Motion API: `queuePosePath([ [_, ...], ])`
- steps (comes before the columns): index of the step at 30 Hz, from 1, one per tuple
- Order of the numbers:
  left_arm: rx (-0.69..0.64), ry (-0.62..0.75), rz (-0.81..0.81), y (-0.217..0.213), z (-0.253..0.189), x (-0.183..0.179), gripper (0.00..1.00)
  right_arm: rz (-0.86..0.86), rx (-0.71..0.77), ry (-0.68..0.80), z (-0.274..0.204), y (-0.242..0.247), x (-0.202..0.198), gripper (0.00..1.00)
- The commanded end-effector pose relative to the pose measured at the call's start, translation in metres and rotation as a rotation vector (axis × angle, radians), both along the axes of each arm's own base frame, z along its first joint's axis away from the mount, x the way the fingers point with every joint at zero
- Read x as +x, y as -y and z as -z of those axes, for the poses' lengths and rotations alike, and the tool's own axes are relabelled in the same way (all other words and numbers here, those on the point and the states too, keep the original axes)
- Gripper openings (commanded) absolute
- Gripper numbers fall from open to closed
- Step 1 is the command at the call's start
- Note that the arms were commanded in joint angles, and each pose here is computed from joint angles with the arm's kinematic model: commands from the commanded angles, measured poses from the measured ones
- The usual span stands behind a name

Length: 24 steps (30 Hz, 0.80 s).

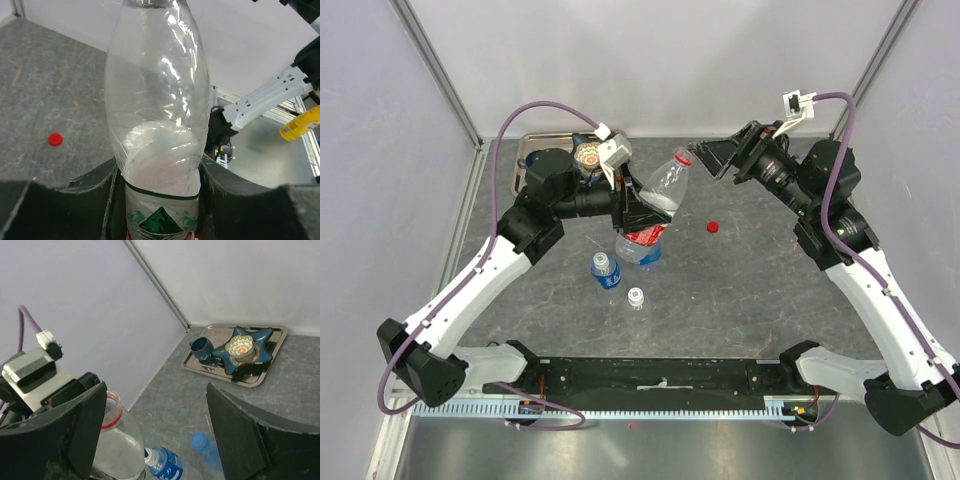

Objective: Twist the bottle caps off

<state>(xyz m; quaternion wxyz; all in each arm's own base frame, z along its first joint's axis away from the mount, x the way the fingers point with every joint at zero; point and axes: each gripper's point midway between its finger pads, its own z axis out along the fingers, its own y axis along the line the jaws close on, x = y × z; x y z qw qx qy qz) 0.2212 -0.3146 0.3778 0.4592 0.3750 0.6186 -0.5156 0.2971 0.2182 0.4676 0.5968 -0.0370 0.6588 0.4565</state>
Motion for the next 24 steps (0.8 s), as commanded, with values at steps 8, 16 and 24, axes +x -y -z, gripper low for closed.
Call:
queuePosePath([
  [8, 0.037, 0.054, 0.086, 0.027, -0.012, -0.015, 0.22, -0.145, -0.017, 0.082, -0.018, -0.022, -0.033, 0.89],
  [16, 0.046, 0.067, 0.071, 0.028, -0.015, -0.012, 0.22, -0.161, -0.052, 0.050, -0.003, -0.022, -0.040, 0.78],
  [24, 0.057, 0.069, 0.057, 0.026, -0.011, -0.010, 0.23, -0.124, -0.064, 0.046, 0.000, -0.014, -0.042, 0.56],
])
